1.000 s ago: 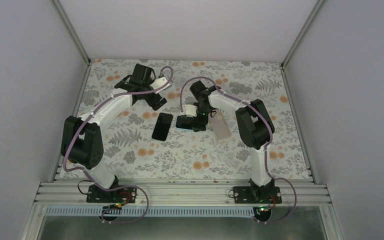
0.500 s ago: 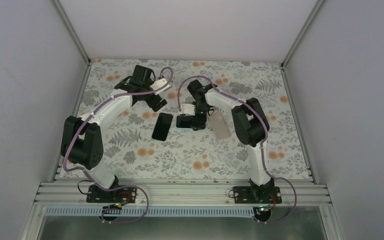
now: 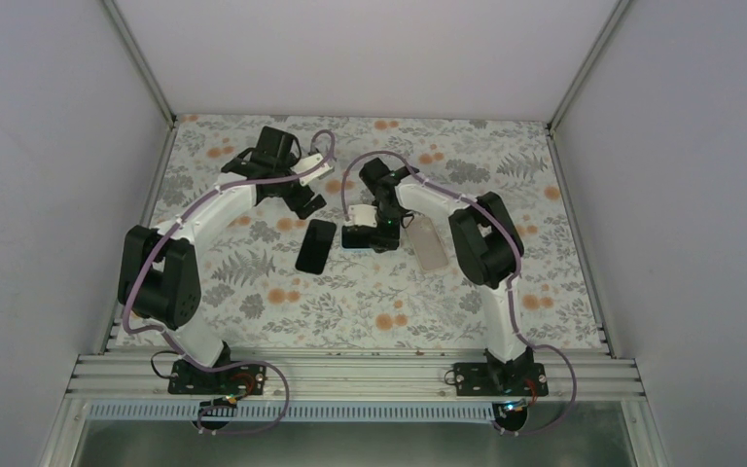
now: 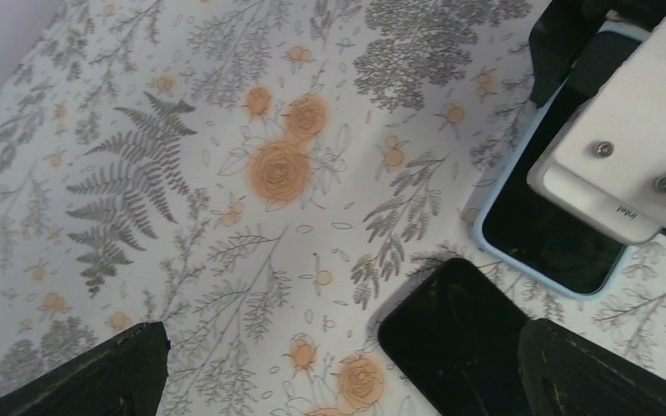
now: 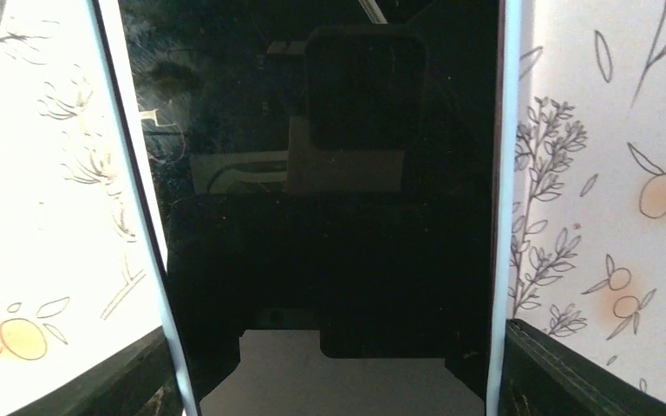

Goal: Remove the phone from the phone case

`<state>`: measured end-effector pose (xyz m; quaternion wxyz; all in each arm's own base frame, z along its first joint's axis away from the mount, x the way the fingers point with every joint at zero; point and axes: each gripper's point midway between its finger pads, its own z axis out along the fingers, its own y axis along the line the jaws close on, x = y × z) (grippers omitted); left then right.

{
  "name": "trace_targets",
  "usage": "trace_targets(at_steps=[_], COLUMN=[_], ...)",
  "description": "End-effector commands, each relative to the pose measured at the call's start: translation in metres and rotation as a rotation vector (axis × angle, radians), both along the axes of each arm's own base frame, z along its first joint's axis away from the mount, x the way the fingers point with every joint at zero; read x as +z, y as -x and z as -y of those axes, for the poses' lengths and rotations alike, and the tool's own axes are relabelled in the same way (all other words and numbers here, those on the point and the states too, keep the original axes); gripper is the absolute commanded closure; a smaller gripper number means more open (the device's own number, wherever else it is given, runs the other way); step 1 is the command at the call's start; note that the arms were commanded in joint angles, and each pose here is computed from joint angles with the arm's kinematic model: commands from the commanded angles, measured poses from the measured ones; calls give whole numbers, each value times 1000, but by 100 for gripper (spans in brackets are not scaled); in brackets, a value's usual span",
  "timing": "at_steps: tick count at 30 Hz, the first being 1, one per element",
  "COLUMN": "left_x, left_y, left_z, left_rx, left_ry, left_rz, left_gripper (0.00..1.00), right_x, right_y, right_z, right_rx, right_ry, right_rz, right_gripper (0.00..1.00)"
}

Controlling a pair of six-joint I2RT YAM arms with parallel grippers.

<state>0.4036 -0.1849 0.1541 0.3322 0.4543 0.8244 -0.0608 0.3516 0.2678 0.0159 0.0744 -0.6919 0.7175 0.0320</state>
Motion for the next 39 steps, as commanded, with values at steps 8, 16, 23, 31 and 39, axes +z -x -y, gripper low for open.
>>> trace_targets(at_steps=[8,16,23,31,39], left_x=[4,-2,1,7,15], left_y=[13,7,-3,2,3], left_z=[20,35,44,56,59], left_rx=[-63,-70,-51,-89,-113], left_ry=[249,405,467,585,640], left_rz=[-307,-561,-617,-724,-744], left_gripper=[0,0,0,8,30], right_x=[29,88,112,131,139], right_y=[7,-8,-30,-56,-60], right_z=[-11,-28,-39,-55,-61], right_rx=[-35,-93,-154,-204,-209], right_ry=[-88,-235,-282,-332,-355], right_rz=[72,178,251,313,334], right_gripper=[35,35,35,37,36])
